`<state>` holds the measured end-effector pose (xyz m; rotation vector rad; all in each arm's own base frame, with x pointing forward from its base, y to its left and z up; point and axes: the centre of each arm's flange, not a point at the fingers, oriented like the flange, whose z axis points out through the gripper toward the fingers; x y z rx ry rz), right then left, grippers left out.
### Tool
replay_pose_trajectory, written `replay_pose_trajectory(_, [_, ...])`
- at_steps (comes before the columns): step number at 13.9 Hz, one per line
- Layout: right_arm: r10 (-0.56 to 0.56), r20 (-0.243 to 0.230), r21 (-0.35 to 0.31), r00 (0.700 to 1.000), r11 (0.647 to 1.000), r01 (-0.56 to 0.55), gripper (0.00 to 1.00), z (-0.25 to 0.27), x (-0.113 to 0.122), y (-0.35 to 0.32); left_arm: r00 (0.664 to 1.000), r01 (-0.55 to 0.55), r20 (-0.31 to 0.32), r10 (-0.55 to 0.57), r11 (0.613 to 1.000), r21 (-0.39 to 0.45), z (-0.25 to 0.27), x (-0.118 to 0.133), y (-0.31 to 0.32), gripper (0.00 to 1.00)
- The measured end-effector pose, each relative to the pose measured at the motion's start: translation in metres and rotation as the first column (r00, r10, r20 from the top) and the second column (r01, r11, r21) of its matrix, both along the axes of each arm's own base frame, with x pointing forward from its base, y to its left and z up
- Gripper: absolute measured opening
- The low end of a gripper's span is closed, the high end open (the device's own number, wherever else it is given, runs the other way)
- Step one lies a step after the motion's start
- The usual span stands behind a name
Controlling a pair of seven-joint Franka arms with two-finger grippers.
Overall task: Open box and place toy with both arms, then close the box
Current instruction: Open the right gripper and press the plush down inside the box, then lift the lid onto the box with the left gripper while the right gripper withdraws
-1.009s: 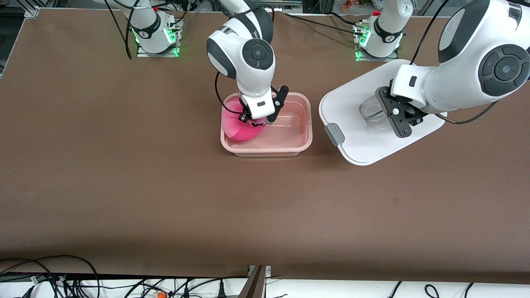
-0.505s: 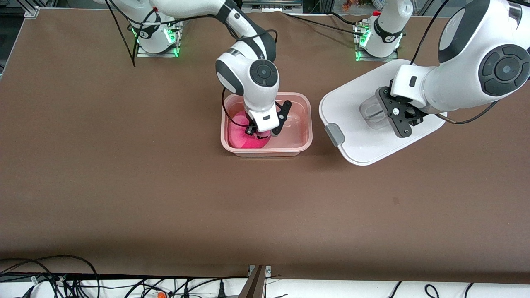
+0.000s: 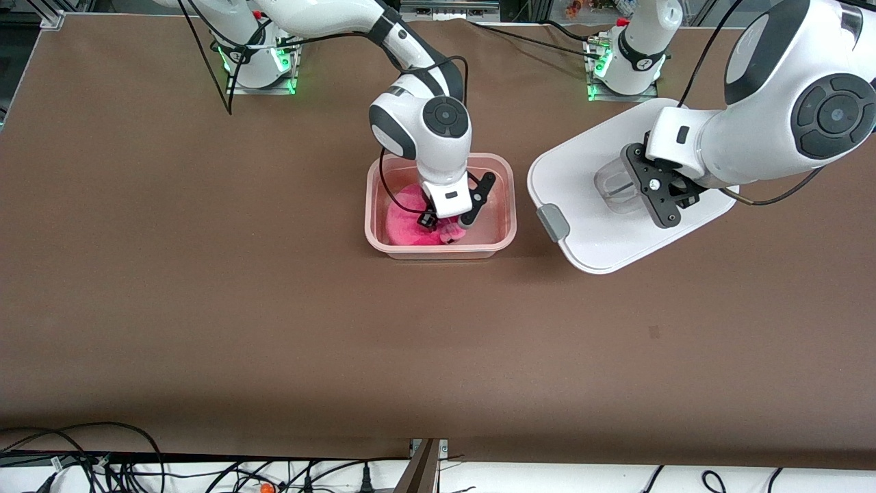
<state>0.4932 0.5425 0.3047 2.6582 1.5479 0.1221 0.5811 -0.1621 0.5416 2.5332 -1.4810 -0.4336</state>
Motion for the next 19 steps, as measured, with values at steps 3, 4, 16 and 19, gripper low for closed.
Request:
replay_pose_trajectory(3, [-0.038,0.024,0.034,0.999,0.999,0.037,1.0,0.006,0.002,0.004,1.0,0.0,0.0,0.0,1.0,0.0,0.0,0.0,0.0,0.07])
replay_pose_trajectory(4, [-0.048,0.03,0.043,0.998,0.998,0.047,1.0,0.011,0.005,0.004,1.0,0.001,0.0,-0.001,1.0,0.0,0.0,0.0,-0.001,0.07])
replay_pose_trajectory(16, [-0.566,-0.039,0.088,0.823,0.819,0.567,1.0,0.233,0.137,-0.302,0.989,0.147,0.037,-0.146,0.988,-0.045,0.013,-0.02,-0.073,0.07])
replay_pose_trajectory(19, [-0.645,-0.077,0.08,0.76,0.756,0.65,1.0,0.268,0.13,-0.362,0.952,0.3,0.098,-0.291,0.949,-0.096,-0.006,-0.032,-0.15,0.07])
